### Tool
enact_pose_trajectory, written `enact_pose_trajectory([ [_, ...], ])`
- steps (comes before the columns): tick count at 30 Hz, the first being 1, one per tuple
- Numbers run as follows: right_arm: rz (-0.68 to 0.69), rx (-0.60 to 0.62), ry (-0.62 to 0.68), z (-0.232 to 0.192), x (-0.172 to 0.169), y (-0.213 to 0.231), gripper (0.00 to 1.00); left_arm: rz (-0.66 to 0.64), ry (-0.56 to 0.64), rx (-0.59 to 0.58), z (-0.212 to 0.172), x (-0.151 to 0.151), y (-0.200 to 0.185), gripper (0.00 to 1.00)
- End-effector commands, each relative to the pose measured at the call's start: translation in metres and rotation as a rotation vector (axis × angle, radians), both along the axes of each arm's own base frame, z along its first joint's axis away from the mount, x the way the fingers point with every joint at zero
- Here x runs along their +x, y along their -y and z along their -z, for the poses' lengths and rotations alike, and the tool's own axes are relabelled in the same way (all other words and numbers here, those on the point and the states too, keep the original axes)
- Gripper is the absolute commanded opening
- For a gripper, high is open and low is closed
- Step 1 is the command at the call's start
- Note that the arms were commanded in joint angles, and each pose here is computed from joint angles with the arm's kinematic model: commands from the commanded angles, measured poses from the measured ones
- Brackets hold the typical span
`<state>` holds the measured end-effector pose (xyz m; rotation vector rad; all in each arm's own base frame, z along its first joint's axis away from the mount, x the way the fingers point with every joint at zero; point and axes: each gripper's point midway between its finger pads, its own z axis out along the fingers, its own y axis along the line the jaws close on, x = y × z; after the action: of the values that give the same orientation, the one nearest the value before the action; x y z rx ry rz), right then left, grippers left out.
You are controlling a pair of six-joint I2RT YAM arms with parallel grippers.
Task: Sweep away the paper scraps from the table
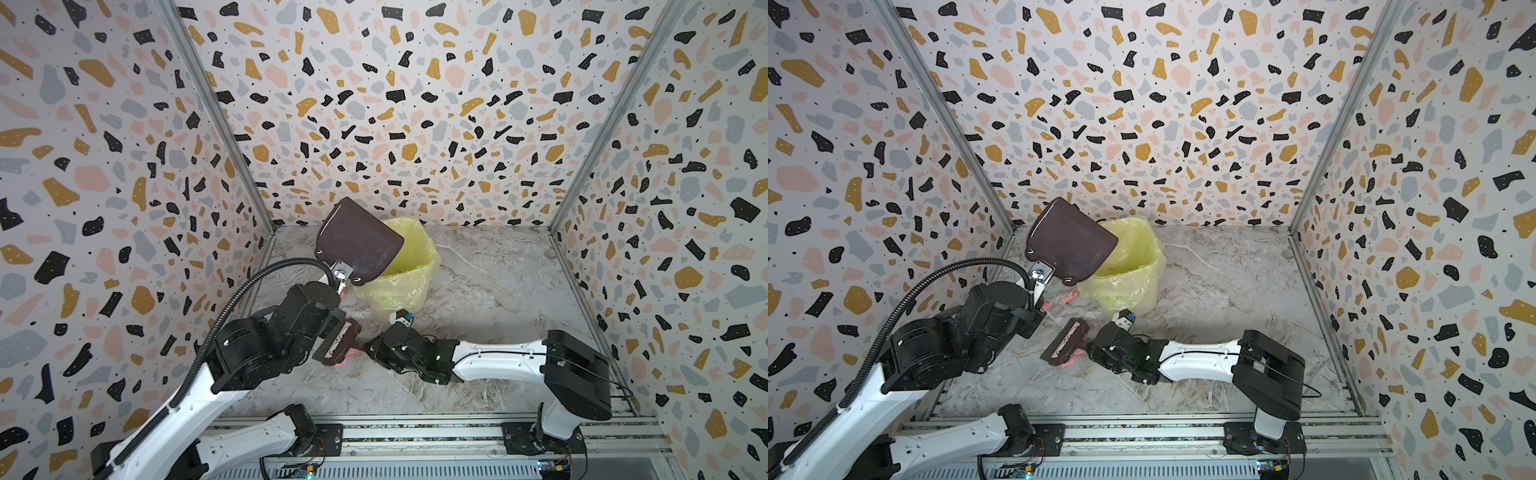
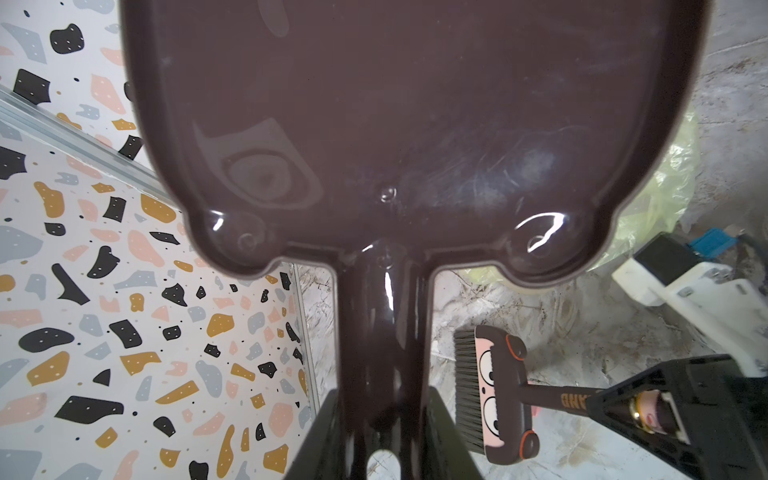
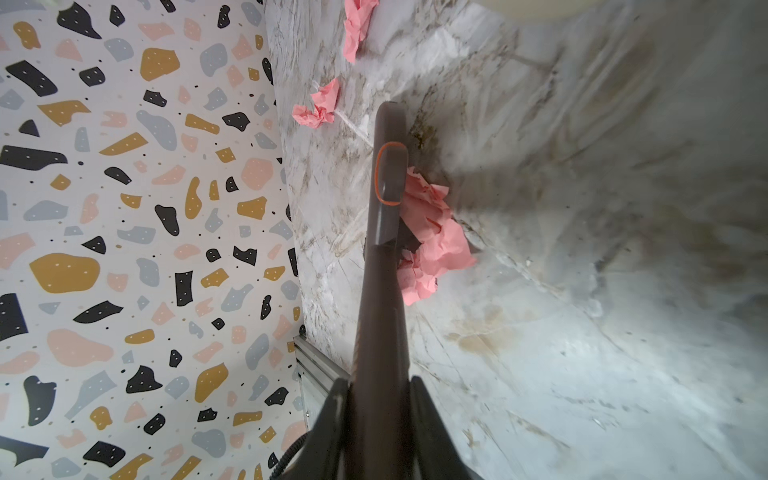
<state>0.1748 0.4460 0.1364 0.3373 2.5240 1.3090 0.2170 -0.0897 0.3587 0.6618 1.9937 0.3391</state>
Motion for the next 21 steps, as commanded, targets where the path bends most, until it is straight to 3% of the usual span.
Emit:
enact_pose_trajectory([
  [1, -0.023, -0.089, -0.043, 0.008, -0.011, 0.035, 0.0, -0.02, 0.025, -0.037, -0.007, 0.002, 0.0, 0.0],
  [13, -0.077, -0.276, 0.017, -0.01, -0.012, 0.129, 0.0, -0.017, 0.011, -0.036, -0.001, 0.004, 0.004, 0.0],
  [21, -0.194, -0.094, 0.159, -0.07, -0.014, 0.106, 0.0, -0.017, 0.007, -0.045, 0.0, 0.005, 0.007, 0.0],
])
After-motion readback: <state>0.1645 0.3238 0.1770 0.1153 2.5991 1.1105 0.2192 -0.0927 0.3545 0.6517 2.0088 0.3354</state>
